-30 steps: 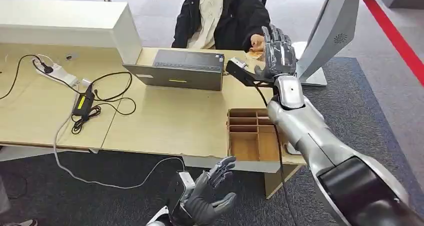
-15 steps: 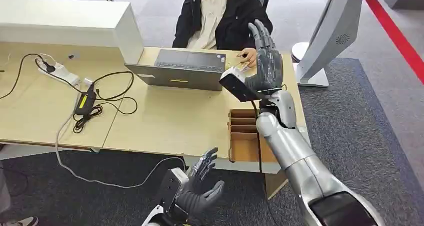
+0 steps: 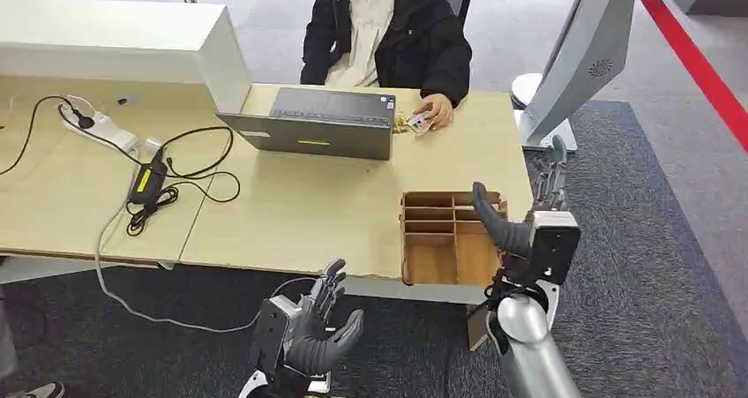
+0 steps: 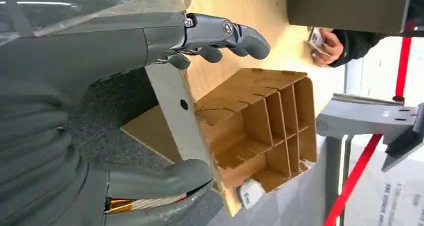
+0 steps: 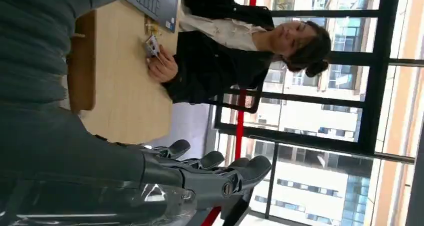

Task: Pass the card to the sensor for recognition and then transmit it.

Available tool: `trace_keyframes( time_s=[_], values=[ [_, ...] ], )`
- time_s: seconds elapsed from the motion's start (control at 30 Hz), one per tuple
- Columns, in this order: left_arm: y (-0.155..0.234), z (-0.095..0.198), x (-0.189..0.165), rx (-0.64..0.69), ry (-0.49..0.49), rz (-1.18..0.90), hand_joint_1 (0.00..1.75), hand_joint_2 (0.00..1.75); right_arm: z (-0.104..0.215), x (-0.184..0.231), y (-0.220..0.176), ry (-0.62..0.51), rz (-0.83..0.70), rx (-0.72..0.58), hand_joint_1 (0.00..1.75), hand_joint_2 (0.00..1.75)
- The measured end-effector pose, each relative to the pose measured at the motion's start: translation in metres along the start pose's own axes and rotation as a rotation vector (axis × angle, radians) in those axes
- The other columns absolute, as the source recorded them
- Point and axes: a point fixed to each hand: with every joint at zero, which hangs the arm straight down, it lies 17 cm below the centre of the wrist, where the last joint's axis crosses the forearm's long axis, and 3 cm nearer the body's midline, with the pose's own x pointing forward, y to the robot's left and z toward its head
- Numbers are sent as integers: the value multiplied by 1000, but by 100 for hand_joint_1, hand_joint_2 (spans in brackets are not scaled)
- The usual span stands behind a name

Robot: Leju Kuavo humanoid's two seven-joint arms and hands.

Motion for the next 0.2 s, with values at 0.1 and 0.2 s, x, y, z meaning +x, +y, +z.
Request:
trace_keyframes(
  time_s=[0.1, 0.2],
  values=[
    [1, 1, -1, -1, 4, 0, 0, 175, 1, 4, -8, -10, -8, -13, 0, 175],
    [2, 2, -2, -1, 4, 0, 0, 175, 1, 7, -13, -20, -10, -21, 0, 175]
  ],
)
